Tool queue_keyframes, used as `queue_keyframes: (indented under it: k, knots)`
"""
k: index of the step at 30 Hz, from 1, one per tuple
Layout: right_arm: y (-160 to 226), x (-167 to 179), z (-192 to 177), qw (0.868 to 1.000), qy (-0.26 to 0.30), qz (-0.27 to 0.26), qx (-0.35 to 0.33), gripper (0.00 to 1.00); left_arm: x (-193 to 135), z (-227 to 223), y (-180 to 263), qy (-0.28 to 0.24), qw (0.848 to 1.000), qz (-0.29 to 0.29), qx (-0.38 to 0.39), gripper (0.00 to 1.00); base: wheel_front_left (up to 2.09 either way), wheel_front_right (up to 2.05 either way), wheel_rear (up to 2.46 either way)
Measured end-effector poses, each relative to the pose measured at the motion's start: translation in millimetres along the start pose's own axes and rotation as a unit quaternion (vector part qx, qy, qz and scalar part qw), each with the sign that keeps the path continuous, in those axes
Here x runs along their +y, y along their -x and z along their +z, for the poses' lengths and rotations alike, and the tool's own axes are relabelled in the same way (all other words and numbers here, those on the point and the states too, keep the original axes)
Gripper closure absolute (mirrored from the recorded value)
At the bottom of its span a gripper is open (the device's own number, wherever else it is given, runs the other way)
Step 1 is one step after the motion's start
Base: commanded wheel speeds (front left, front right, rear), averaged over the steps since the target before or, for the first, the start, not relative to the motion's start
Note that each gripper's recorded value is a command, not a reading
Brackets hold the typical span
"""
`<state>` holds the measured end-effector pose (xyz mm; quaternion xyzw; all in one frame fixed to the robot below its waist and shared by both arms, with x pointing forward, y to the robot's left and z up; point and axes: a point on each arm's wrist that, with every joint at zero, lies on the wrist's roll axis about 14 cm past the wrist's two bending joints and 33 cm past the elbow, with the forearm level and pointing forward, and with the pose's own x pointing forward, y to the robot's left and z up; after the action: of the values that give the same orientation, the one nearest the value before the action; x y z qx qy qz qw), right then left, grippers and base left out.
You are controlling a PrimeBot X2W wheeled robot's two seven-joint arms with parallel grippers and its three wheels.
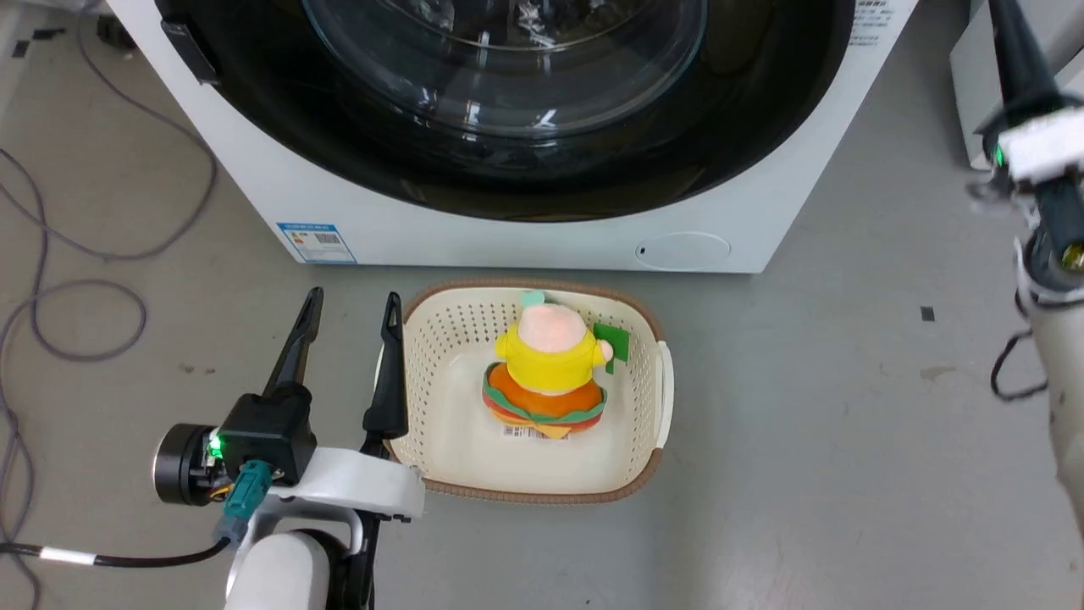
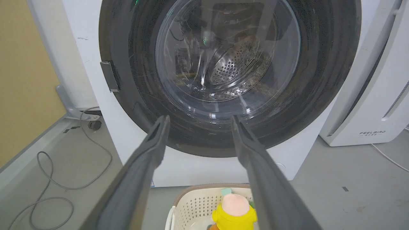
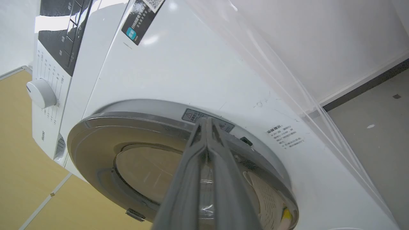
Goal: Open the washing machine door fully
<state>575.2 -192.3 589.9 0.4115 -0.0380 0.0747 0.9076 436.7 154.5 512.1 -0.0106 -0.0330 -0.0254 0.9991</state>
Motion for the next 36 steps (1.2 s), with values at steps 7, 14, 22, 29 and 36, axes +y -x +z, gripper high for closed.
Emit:
queue_keyframes:
  k: [7,14,22,29,36]
  knots:
    - [-29.7,11.1,-0.3,0.999,-0.018,0.008,0.029,1.00,-2.6,-4.9,-7.3,0.005,1.000,-0.003,-0.002,0.00,0.00,0.00,0.00]
    - [-54.2,21.5,1.4,0.998,-0.040,0.013,0.056,1.00,-5.4,-7.7,-14.5,0.011,1.000,-0.006,-0.006,0.00,0.00,0.00,0.00]
    - [-73.0,31.0,-12.4,0.991,-0.036,0.017,0.126,1.00,-7.1,-10.8,-22.6,0.015,1.000,-0.007,-0.011,0.00,0.00,0.00,0.00]
    - [-80.1,30.0,-23.7,0.982,-0.038,0.009,0.183,1.00,-8.5,-13.0,-26.6,0.019,1.000,-0.008,-0.015,0.00,0.00,0.00,0.00]
    - [-93.1,38.5,-33.0,0.971,-0.025,0.013,0.236,1.00,-11.9,-18.1,-34.6,0.025,0.999,-0.012,-0.018,0.00,0.00,0.00,0.00]
